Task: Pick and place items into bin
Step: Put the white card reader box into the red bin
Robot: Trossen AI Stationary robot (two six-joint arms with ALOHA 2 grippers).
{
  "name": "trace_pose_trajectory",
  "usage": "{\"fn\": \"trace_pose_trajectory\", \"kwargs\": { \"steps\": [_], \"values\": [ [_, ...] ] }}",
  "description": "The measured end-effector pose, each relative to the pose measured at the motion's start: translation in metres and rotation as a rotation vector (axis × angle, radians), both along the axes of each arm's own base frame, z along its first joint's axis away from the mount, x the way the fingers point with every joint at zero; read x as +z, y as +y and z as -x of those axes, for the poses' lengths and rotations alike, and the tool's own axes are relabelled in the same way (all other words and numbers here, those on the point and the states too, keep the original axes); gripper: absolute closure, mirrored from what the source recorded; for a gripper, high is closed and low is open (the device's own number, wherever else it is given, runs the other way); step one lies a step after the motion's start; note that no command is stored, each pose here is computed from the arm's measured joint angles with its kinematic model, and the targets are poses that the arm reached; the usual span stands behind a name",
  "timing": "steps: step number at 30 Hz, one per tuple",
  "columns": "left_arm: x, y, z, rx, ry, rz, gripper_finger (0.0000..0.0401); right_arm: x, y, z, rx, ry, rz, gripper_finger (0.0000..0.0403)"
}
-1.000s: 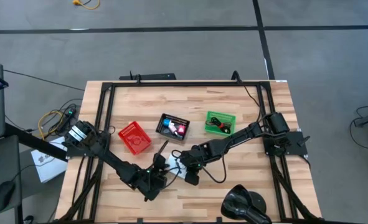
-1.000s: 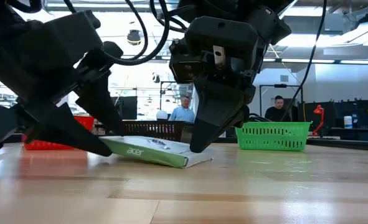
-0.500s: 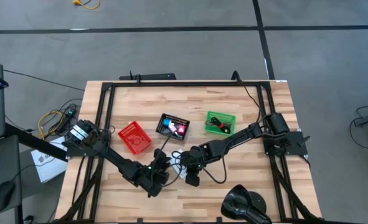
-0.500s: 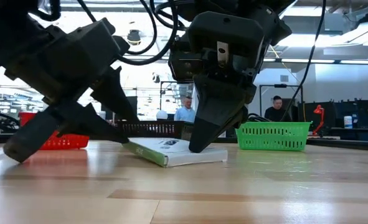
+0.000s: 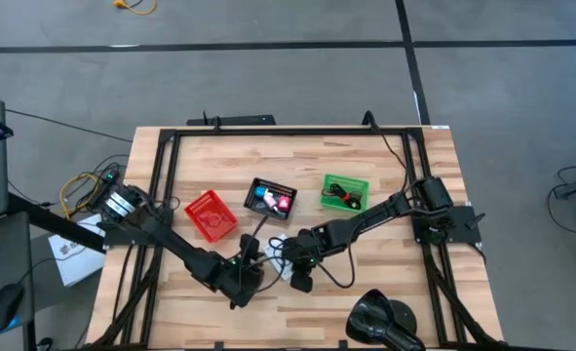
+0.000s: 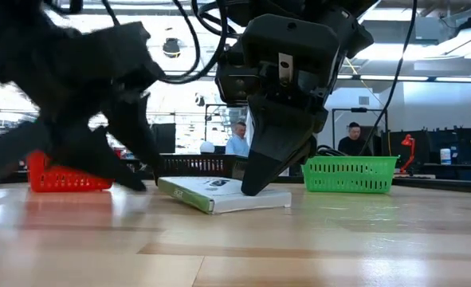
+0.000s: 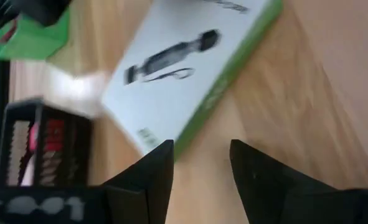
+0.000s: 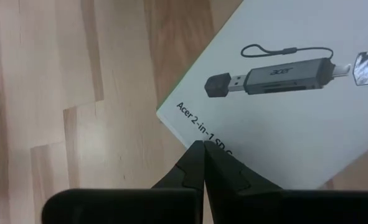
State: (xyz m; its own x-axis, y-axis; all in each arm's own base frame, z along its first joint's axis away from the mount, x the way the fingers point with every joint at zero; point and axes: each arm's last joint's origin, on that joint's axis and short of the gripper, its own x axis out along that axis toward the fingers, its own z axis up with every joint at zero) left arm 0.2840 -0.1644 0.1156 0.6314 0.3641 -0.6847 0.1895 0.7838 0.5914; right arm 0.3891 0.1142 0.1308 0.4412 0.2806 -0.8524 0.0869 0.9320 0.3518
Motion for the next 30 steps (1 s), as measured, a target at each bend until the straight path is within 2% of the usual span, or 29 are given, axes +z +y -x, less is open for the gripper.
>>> {"fn": "trace_pose_trajectory", "kwargs": {
  "steps": [3,7,12,16,21,26,30],
  "values": [
    [0.024,0.009,0.003,0.077,-0.009,0.059,0.0254,-0.001,0.000,0.001,0.000,-0.002,-0.001,0.0403],
    [0.065,0.030,0.016,0.151,-0.019,0.174,0.0280,-0.007,-0.001,0.005,-0.001,-0.015,-0.006,0.0403],
    [0.123,0.068,0.045,0.218,-0.065,0.301,0.0312,-0.015,-0.002,0.009,-0.032,-0.026,-0.034,0.0403],
    [0.154,0.098,0.065,0.237,-0.094,0.510,0.0316,-0.015,0.002,0.008,-0.013,-0.070,-0.040,0.0403],
    [0.149,0.122,0.068,0.231,-0.143,0.849,0.0316,-0.015,0.003,0.007,-0.016,-0.090,-0.033,0.0403],
    [0.110,0.127,0.058,0.207,-0.096,1.024,0.0316,-0.016,0.008,0.009,-0.026,-0.108,0.050,0.0403],
    [0.079,0.123,0.045,0.155,-0.061,1.140,0.0316,-0.015,0.013,0.010,0.007,-0.122,0.071,0.0403]
  ]
}}
